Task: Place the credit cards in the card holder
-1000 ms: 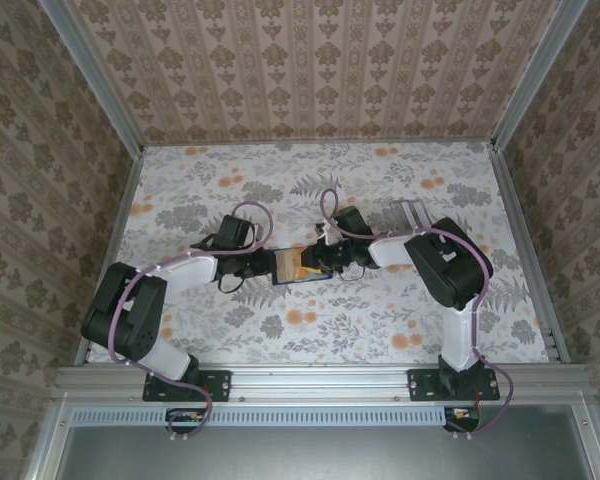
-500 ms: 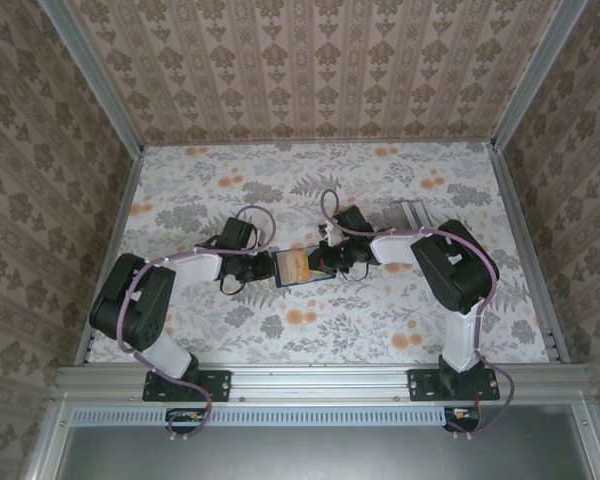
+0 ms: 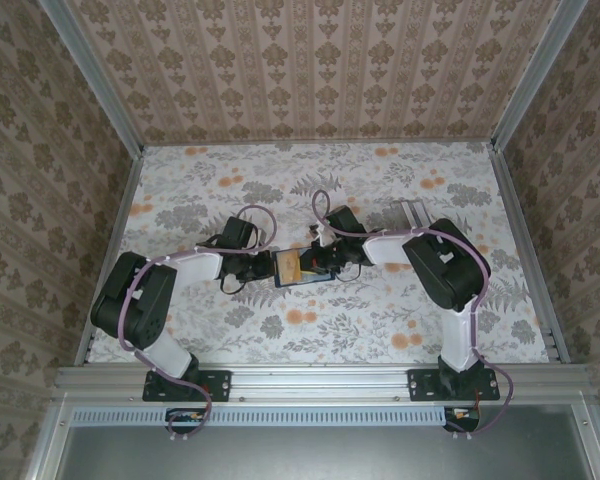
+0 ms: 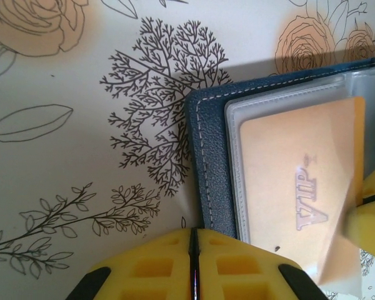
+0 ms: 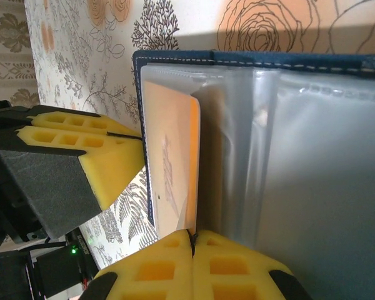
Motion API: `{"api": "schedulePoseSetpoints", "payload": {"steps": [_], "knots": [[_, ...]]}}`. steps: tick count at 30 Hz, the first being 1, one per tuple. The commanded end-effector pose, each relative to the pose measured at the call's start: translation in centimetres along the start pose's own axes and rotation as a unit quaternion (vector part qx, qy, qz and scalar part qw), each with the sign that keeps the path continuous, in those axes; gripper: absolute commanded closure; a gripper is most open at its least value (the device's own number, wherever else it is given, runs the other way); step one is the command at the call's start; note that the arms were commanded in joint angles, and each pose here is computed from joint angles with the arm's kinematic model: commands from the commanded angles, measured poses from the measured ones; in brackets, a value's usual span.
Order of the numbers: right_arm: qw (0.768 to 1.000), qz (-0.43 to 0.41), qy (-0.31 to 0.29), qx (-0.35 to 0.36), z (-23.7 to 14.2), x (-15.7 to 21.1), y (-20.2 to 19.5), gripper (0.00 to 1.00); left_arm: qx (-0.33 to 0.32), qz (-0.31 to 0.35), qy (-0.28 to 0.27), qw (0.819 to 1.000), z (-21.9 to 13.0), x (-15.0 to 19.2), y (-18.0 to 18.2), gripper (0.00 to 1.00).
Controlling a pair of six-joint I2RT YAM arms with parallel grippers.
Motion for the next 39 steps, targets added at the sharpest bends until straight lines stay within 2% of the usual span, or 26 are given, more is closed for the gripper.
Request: {"api": "schedulePoseSetpoints", "payload": {"steps": [1,10,19,24,26,33,35,39], "knots": [[1.000,0.002,0.016,-0.006,0.6,0.2,0.1,0.95,0.008,0.016,0.011,1.000,0.6,-0.2,-0.5,0.90],[0.999,-0.024,-0.009,0.041,-2.1,-0.2,0.4,0.77,0.001,0.017,0.014,1.000,0.6,-0.2,-0.3,0.90],[0.997,-0.033,-0.024,0.066,-3.1,-0.3,0.4,0.75,0.002,0.011,0.021,1.000,0.8,0.2,0.0,0.90],[0.997,-0.031,-0.016,0.062,-2.5,-0.2,0.0,0.88,0.007,0.012,0.018,1.000,1.0,0.1,-0.1,0.90],[0.998,-0.023,-0.011,0.054,-2.0,-0.1,-0.2,0.89,0.010,0.011,0.021,1.000,1.0,0.1,-0.2,0.90],[0.998,-0.019,-0.005,0.059,-1.0,0.1,-0.6,0.85,0.010,0.011,0.018,1.000,1.0,0.0,-0.3,0.90],[0.998,-0.021,-0.003,0.060,-0.8,0.1,-0.7,0.77,0.010,0.012,0.016,1.000,1.0,0.0,-0.4,0.90],[0.998,-0.022,0.000,0.059,-0.3,0.2,-0.8,0.75,0.009,0.012,0.019,1.000,1.1,-0.1,-0.4,0.90]]}}
Point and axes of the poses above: each hand's point on the last joint's axis, 136 mm out from that joint toward the fingers, its own z axis out along the fingers, its own y axis along the line the jaws close on, x = y × z, the point moved 7 cm from there along -z, back along the fingers, and after that the axes turned 9 degrees about z, right-handed, at the moved point
